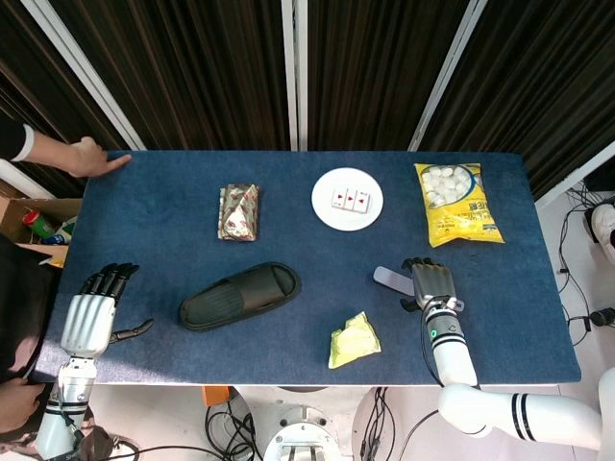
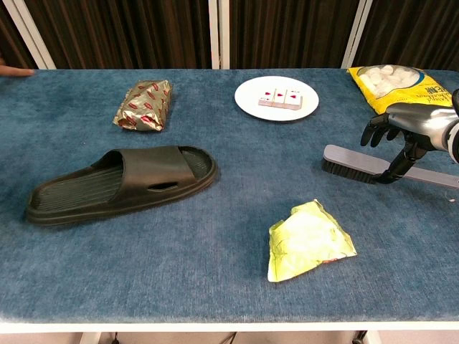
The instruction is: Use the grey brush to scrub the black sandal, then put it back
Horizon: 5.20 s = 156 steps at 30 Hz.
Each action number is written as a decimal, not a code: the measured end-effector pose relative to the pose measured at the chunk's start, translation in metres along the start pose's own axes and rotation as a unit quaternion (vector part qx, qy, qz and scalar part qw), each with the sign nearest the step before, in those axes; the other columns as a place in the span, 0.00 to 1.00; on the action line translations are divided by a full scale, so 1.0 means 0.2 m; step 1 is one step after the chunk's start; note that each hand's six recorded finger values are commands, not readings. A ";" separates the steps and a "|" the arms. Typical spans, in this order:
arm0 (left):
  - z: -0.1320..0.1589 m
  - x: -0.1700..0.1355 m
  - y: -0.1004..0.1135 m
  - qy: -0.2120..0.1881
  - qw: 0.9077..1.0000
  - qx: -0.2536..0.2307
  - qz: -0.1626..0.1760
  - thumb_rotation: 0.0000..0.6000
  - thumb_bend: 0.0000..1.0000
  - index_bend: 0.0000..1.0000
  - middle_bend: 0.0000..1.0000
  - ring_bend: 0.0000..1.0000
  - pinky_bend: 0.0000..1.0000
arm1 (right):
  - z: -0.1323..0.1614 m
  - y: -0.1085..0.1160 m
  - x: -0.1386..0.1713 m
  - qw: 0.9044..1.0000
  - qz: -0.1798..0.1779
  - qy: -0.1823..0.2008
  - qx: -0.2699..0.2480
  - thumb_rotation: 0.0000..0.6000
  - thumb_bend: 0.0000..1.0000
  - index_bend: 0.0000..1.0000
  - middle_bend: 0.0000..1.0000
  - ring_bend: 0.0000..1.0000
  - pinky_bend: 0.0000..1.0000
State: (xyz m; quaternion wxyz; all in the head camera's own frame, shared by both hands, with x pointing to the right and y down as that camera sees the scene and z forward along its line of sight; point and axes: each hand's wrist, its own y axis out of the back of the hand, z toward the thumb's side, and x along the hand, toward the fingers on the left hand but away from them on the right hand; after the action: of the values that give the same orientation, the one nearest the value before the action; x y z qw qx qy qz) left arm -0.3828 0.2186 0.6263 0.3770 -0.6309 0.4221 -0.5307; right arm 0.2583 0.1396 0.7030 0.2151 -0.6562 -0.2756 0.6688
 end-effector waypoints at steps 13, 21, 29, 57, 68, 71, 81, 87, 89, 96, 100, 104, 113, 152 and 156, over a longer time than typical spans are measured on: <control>0.00 -0.01 -0.01 0.003 1.000 0.000 -0.010 0.75 0.09 0.17 0.17 0.15 0.25 | 0.02 -0.01 0.00 1.000 -0.004 0.000 0.006 1.00 0.21 0.34 0.30 0.20 0.35; -0.02 -0.02 -0.02 0.008 1.000 -0.001 -0.019 0.75 0.09 0.17 0.17 0.15 0.25 | 0.02 -0.02 -0.01 1.000 -0.007 -0.012 0.011 1.00 0.21 0.37 0.32 0.23 0.37; -0.02 -0.01 -0.03 0.007 1.000 -0.002 -0.022 0.76 0.09 0.17 0.17 0.15 0.25 | 0.02 -0.02 -0.02 1.000 -0.010 -0.018 0.011 1.00 0.21 0.37 0.31 0.23 0.37; -0.02 -0.01 -0.03 0.006 1.000 -0.001 -0.028 0.76 0.09 0.17 0.17 0.15 0.25 | 0.05 -0.04 -0.04 1.000 -0.002 -0.007 0.006 1.00 0.28 0.42 0.32 0.24 0.38; -0.02 -0.01 -0.03 0.006 1.000 -0.001 -0.029 0.76 0.09 0.17 0.17 0.15 0.25 | 0.07 -0.04 -0.04 1.000 -0.003 -0.004 0.011 1.00 0.28 0.42 0.32 0.24 0.38; -0.02 -0.01 -0.03 0.006 1.000 -0.001 -0.030 0.75 0.09 0.17 0.17 0.15 0.25 | 0.07 -0.04 -0.04 1.000 -0.003 -0.004 0.013 1.00 0.29 0.42 0.32 0.24 0.38; -0.02 -0.01 -0.03 0.007 1.000 -0.003 -0.030 0.76 0.09 0.17 0.17 0.15 0.25 | 0.08 -0.04 -0.05 1.000 -0.007 -0.003 0.017 1.00 0.35 0.47 0.34 0.26 0.41; -0.03 -0.01 -0.04 0.008 0.999 -0.004 -0.031 0.76 0.09 0.17 0.17 0.15 0.25 | 0.07 -0.05 -0.05 1.000 -0.015 -0.005 0.023 1.00 0.43 0.53 0.37 0.30 0.47; -0.02 -0.01 -0.04 0.007 1.000 -0.004 -0.029 0.76 0.09 0.17 0.17 0.15 0.25 | 0.07 -0.05 -0.06 1.000 -0.016 -0.006 0.026 1.00 0.44 0.54 0.38 0.31 0.49; -0.02 -0.01 -0.04 0.006 0.999 -0.007 -0.031 0.76 0.09 0.17 0.17 0.15 0.25 | 0.10 -0.05 -0.06 0.999 -0.024 -0.003 0.032 1.00 0.53 0.59 0.43 0.41 0.58; -0.02 -0.01 -0.04 0.007 0.999 -0.008 -0.032 0.75 0.09 0.17 0.17 0.15 0.25 | 0.10 -0.04 -0.06 0.999 -0.032 0.000 0.031 1.00 0.60 0.66 0.49 0.48 0.65; -0.02 -0.01 -0.05 0.006 0.999 -0.009 -0.033 0.76 0.09 0.17 0.17 0.15 0.25 | 0.10 -0.04 -0.07 0.999 -0.037 0.004 0.030 1.00 0.64 0.72 0.54 0.52 0.70; -0.02 -0.01 -0.04 0.006 0.999 -0.008 -0.031 0.76 0.09 0.17 0.17 0.15 0.25 | 0.11 -0.02 -0.06 0.999 -0.044 0.018 0.017 1.00 0.70 0.78 0.58 0.56 0.75; 0.30 0.04 -0.20 -0.160 0.978 0.036 -0.130 1.00 0.58 0.29 0.31 0.26 0.35 | 0.92 0.27 0.13 0.953 -0.013 0.302 -0.004 1.00 0.70 0.84 0.62 0.61 0.79; 0.35 0.07 -0.26 -0.171 0.973 0.023 -0.152 1.00 0.64 0.29 0.32 0.27 0.36 | 1.04 0.23 0.13 0.949 0.009 0.315 0.014 1.00 0.70 0.84 0.62 0.61 0.79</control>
State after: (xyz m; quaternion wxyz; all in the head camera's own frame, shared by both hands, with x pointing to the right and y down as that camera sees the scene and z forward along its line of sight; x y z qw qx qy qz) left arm -0.3052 0.2270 0.6692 0.3727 -0.7603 0.2380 -0.4759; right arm 0.0540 0.1043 0.6501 0.2941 -0.8327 -0.1783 0.4340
